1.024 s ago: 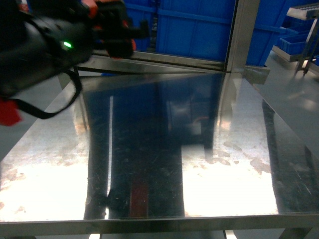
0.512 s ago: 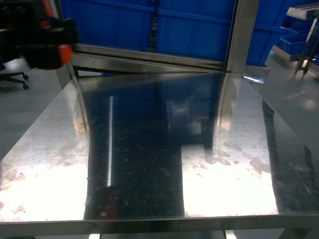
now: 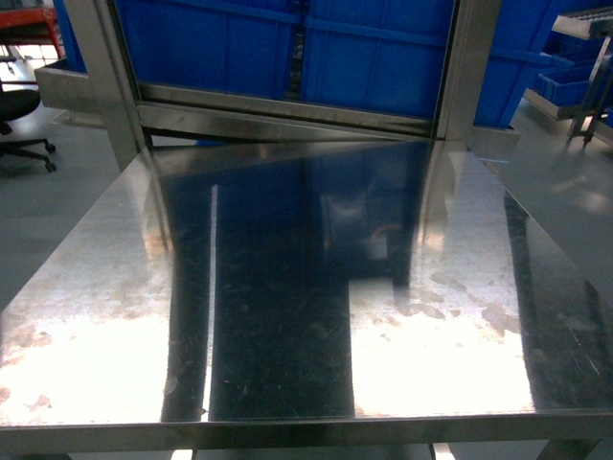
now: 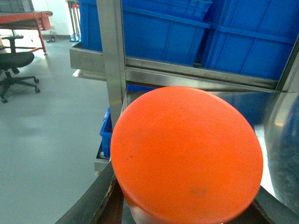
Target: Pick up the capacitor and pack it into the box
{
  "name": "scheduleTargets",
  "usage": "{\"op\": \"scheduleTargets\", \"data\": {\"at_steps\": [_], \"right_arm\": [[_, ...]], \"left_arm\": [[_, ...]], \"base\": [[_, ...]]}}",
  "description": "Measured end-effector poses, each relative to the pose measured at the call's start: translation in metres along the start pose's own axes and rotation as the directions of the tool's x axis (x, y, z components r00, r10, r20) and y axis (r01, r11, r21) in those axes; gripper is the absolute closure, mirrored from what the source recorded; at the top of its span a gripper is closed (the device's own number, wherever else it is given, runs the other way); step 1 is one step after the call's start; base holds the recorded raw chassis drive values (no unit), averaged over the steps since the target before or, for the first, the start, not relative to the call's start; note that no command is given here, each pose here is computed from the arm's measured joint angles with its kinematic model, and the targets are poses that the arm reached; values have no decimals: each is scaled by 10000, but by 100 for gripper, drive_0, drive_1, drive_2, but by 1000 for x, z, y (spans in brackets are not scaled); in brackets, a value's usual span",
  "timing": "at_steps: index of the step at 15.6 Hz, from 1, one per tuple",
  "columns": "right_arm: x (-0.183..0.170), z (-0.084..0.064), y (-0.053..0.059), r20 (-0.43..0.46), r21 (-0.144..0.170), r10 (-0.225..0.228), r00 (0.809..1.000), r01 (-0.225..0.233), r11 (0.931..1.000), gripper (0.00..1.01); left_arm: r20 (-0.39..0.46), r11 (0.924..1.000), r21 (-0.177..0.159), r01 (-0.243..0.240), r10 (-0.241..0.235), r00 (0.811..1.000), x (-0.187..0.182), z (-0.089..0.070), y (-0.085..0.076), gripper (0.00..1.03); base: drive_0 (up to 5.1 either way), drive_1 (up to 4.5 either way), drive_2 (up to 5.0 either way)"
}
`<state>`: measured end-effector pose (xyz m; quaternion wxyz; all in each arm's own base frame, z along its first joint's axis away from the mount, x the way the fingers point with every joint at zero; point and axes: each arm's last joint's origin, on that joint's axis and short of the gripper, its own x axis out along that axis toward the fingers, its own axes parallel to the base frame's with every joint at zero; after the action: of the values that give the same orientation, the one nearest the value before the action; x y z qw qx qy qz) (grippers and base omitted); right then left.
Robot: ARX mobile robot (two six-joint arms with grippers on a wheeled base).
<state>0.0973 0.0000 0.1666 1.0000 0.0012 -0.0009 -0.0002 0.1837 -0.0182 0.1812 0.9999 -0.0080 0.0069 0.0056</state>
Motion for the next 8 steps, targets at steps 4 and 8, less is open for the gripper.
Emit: {"op": "scheduleTargets", "data": {"at_steps": [4,8], "right_arm": [[0,0,0,0,4,0,10000,0,10000,3],[0,0,0,0,0,0,10000,0,10000,3]], "left_arm": [[-16,9998,-9,191,-191,9998,-25,-8,15,58],[-45,9999,-12,133,-133,9999,-41,-19,19,58]], "base": [[0,0,0],[0,0,0]]}}
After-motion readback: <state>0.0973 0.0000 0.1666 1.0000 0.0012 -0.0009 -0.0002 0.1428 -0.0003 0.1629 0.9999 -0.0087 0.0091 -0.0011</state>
